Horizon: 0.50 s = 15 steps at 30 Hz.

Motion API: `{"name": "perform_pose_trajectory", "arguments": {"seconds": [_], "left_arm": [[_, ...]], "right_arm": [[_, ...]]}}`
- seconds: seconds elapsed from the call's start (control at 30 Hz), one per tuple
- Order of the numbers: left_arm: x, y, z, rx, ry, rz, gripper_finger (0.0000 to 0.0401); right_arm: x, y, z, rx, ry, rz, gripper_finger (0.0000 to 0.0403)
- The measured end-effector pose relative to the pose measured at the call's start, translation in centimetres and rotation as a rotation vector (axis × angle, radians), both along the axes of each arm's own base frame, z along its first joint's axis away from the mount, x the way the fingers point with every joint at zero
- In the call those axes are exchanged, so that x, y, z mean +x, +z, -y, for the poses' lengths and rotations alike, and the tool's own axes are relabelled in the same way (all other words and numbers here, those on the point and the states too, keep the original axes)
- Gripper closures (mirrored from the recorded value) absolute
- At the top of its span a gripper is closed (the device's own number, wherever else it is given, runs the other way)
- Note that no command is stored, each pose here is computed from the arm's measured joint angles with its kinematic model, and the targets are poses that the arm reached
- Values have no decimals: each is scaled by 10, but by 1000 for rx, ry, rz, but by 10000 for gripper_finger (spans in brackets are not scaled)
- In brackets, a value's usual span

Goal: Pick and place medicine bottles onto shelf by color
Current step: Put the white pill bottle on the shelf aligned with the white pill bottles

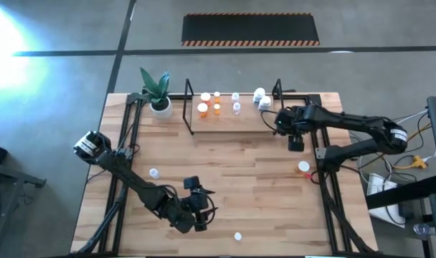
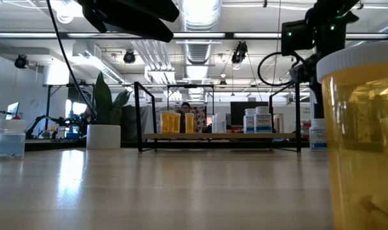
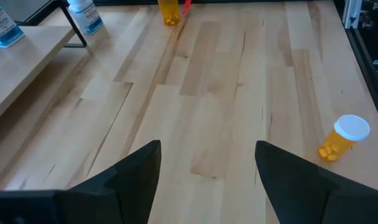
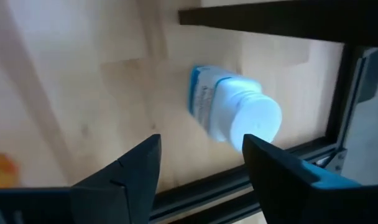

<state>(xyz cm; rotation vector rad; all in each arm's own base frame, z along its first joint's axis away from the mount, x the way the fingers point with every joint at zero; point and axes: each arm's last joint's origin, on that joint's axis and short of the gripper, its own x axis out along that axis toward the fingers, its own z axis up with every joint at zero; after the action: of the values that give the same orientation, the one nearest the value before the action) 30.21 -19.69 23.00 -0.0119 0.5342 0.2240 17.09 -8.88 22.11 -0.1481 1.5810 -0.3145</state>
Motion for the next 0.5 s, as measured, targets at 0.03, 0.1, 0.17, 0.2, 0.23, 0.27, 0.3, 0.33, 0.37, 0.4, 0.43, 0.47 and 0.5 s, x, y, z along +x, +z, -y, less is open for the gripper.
{"name": "perform_pose_trajectory", "arguments": {"seconds": [0.03, 0.1, 0.17, 0.2, 0.23, 0.27, 0.3, 0.33, 0.37, 0.4, 0.43, 0.47, 0.5], "left_arm": [[0, 0, 0, 0, 0, 0, 157], [0, 0, 0, -1, 0, 0, 157], [0, 0, 0, -1, -1, 1, 157], [0, 0, 0, -1, 0, 1, 157], [0, 0, 0, -2, -1, 1, 157], [0, 0, 0, -3, -2, 1, 157], [0, 0, 0, -4, -2, 3, 157], [0, 0, 0, -5, -2, 4, 157], [0, 0, 0, -6, -2, 5, 157], [0, 0, 0, -6, -2, 5, 157], [0, 0, 0, -6, -1, 5, 157], [0, 1, 0, -7, -2, 6, 157], [0, 0, 0, -7, -2, 6, 157]], "right_arm": [[-1, -2, 2, -13, 7, -3, 183], [-1, -6, 5, -35, 18, 2, 176], [-1, -9, 9, -54, 23, 6, 168], [-2, -10, 11, -59, 24, 9, 165], [-2, -11, 12, -63, 24, 12, 163], [-3, -12, 14, -64, 22, 13, 163], [-4, -13, 15, -60, 23, 10, 162], [-5, -14, 15, -57, 25, 6, 162], [-5, -14, 16, -55, 24, 4, 162], [-6, -15, 16, -54, 25, 2, 163], [-7, -16, 16, -48, 26, 0, 164], [-7, -17, 16, -41, 29, -2, 166], [-7, -18, 16, -36, 31, -2, 167]]}}
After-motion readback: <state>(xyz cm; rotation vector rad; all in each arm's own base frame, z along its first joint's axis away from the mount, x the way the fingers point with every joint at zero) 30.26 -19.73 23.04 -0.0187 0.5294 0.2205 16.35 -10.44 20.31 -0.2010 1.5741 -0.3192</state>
